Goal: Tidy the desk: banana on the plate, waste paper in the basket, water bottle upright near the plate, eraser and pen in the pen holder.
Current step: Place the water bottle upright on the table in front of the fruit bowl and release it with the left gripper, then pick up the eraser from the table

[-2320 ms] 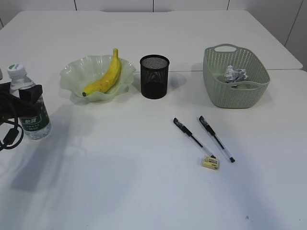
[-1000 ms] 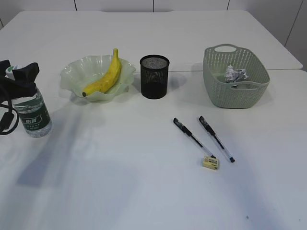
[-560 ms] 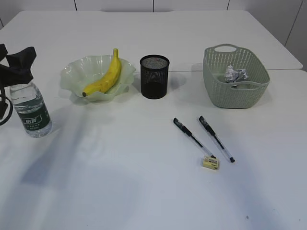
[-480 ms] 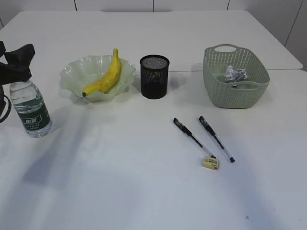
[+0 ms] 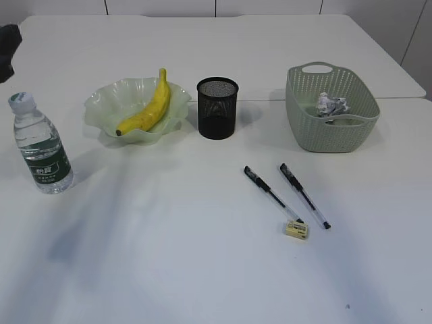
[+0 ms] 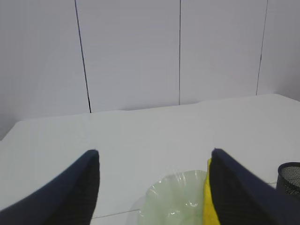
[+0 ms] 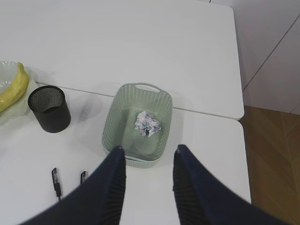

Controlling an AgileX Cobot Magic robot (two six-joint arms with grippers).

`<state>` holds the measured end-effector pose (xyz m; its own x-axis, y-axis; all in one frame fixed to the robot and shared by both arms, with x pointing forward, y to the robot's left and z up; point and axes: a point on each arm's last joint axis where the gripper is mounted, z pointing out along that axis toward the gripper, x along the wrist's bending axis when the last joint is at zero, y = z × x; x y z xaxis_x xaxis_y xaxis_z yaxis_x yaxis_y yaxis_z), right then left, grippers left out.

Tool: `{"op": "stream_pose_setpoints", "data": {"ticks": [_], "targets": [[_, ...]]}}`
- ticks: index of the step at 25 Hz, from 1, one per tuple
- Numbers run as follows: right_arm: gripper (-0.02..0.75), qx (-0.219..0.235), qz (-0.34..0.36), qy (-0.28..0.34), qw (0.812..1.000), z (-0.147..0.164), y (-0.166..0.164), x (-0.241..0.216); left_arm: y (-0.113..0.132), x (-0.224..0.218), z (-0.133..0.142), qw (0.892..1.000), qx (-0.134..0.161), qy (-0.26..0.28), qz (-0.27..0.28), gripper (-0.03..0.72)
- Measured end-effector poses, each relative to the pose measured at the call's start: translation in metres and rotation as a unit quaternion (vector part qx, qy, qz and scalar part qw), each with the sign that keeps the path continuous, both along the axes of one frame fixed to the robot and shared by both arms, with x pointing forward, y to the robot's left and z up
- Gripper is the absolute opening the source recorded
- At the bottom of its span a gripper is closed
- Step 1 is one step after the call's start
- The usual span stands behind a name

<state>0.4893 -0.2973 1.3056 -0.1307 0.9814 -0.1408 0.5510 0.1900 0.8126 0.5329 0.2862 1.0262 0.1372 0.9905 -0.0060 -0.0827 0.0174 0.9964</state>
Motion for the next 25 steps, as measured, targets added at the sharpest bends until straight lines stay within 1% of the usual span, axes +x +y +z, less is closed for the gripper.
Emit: {"op": "stream_pose_setpoints", "data": {"ticks": [6,12,18,20,25], "targets": [[0.261,0.000,0.000,0.001,1.000,0.000,0.000,0.001,0.002,-0.022,0.032,1.000,0.008,-0.001,0.010,0.521],[0.261,0.009,0.007,0.014,1.000,-0.007,0.002,0.011,0.003,-0.043,0.057,0.999,0.010,-0.032,0.014,0.521],[0.261,0.028,0.031,0.044,0.998,-0.024,0.007,0.036,0.004,-0.061,0.071,0.999,0.015,-0.025,0.021,0.521],[0.261,0.027,0.044,0.057,0.997,-0.032,0.009,0.047,0.005,-0.066,0.072,0.999,0.018,-0.014,0.025,0.521],[0.261,0.042,0.063,0.085,0.993,-0.050,0.013,0.069,0.006,-0.074,0.075,0.999,0.021,0.006,0.031,0.521]]}}
